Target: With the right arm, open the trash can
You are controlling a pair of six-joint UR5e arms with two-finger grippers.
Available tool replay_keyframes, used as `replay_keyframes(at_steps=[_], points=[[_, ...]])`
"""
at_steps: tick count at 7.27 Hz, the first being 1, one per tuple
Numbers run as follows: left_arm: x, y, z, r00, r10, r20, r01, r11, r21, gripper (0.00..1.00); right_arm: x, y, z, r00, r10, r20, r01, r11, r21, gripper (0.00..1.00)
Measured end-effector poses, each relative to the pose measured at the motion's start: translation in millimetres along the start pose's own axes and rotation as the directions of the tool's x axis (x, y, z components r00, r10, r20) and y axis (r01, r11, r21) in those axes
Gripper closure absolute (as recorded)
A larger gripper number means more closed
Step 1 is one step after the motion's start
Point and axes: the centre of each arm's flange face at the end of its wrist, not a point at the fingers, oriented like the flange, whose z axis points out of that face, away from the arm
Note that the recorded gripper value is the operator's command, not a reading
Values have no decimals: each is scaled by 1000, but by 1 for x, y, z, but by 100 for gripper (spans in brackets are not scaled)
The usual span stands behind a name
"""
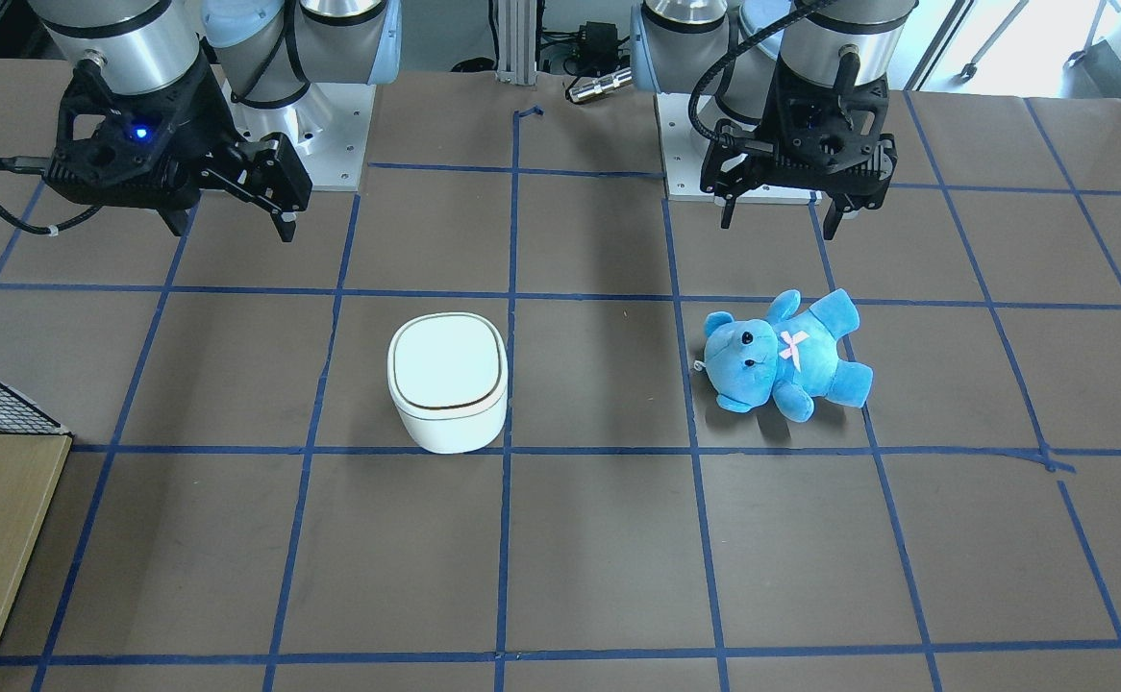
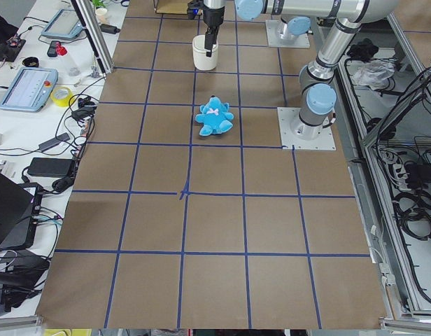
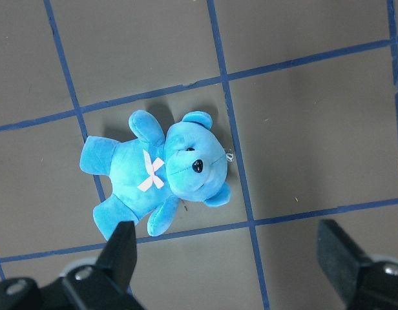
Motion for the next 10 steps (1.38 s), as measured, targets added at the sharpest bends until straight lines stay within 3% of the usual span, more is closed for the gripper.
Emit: replay_keyframes(at_steps=[2,7,8,9,10], points=[[0,0,0,1000,0,0,0,1000,0,0,0,-1,1,1000,1,1,-1,1000,0,2],[0,0,0,1000,0,0,0,1000,0,0,-5,-3,5,1000,-3,7,3,1000,-3,57],[0,0,0,1000,0,0,0,1000,0,0,-6,-4,7,1000,-1,9,1,1000,-7,57],[0,0,0,1000,0,0,0,1000,0,0,-7,-5,9,1000,0,9,0,1000,-12,8],[0,0,0,1000,0,0,0,1000,0,0,-6,-7,10,1000,1,8,0,1000,-13,0]])
